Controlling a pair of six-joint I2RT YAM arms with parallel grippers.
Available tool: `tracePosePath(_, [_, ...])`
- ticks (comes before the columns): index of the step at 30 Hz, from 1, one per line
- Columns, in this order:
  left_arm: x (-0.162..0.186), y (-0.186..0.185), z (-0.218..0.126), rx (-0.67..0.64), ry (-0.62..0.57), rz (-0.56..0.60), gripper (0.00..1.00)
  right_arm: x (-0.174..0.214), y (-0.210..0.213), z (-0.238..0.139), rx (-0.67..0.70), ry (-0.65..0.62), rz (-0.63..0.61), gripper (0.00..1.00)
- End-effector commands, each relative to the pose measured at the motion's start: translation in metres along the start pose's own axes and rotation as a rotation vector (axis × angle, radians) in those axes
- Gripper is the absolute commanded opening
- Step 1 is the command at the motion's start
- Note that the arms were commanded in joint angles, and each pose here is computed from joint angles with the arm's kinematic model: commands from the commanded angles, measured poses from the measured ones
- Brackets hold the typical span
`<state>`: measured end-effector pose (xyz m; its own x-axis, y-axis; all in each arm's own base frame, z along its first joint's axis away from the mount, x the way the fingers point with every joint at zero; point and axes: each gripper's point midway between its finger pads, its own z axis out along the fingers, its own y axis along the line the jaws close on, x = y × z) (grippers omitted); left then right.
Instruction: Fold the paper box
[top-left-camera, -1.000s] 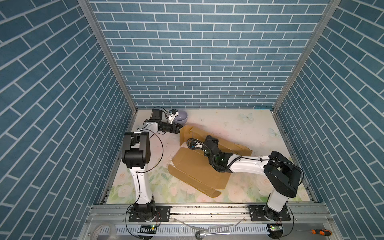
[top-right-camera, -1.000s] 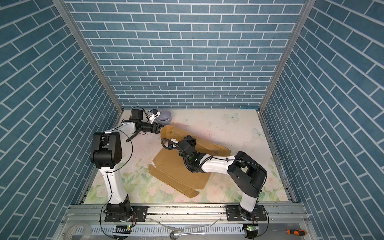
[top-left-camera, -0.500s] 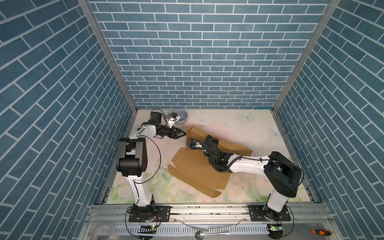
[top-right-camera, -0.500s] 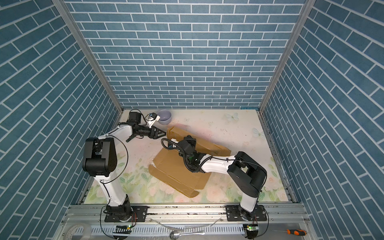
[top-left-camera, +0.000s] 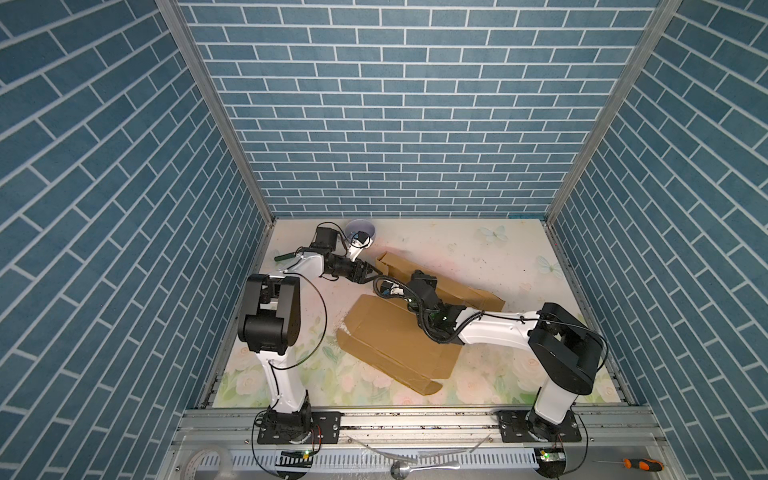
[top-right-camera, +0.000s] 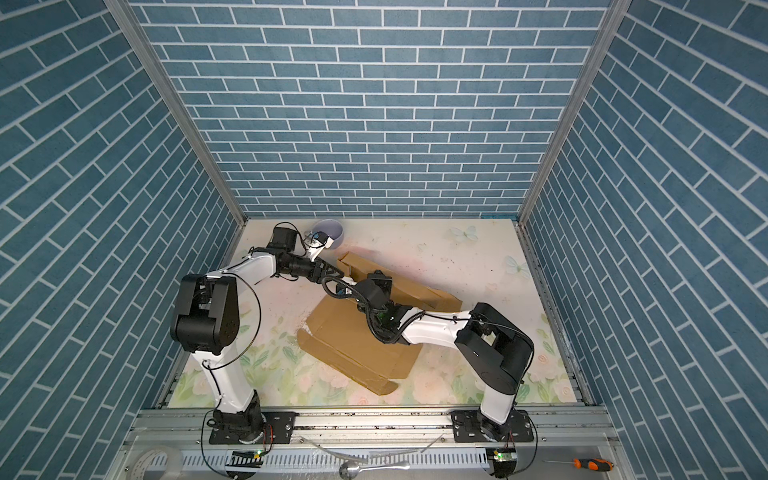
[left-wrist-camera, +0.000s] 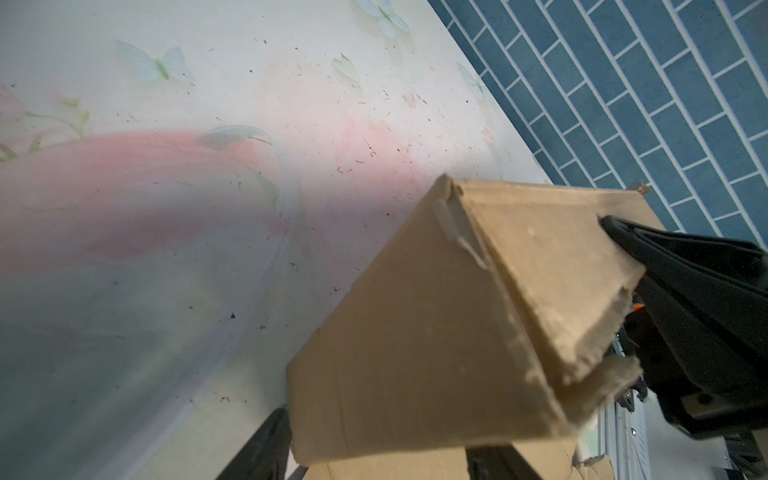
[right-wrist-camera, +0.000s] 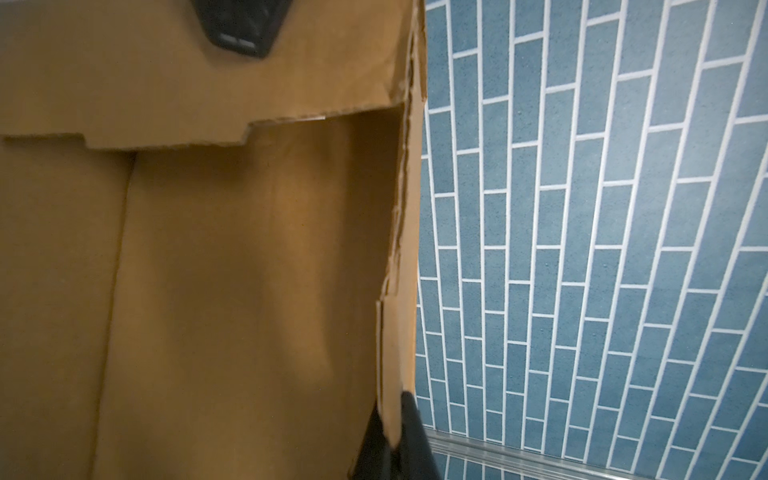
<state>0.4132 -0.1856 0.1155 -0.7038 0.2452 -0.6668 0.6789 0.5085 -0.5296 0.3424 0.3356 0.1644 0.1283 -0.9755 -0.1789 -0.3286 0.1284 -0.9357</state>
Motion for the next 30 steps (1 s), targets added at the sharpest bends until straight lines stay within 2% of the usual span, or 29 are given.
tracePosePath(1, [-0.008,-0.002,0.002,-0.047,-0.022,0.032,0.64,0.012,0.052,0.002,-0.164,0.022,-0.097,0.0])
tracePosePath(6, [-0.015,0.001,0.011,-0.107,-0.051,0.039,0.52,0.011,0.049,0.002,-0.165,0.016,-0.086,0.0])
tracePosePath(11, [-0.013,-0.005,0.027,-0.145,-0.051,0.095,0.46,0.011,0.047,0.0,-0.165,0.016,-0.086,0.0])
tracePosePath(16, [-0.015,-0.004,0.029,-0.202,-0.129,0.112,0.39,0.01,0.045,-0.002,-0.179,0.014,-0.07,0.0])
tracePosePath(19, [-0.018,-0.003,0.032,-0.227,-0.182,0.122,0.31,0.009,0.044,-0.003,-0.188,0.012,-0.053,0.0])
tracePosePath(24, [-0.017,-0.002,0.041,-0.286,-0.201,0.145,0.14,0.006,0.042,-0.008,-0.216,-0.001,-0.013,0.0])
tracePosePath(27, [-0.019,0.003,0.041,-0.339,-0.237,0.132,0.1,0.006,0.042,-0.011,-0.237,-0.007,0.008,0.0])
tracePosePath(30, [-0.019,0.007,0.04,-0.422,-0.255,0.148,0.01,0.008,0.042,-0.013,-0.254,-0.004,0.026,0.0])
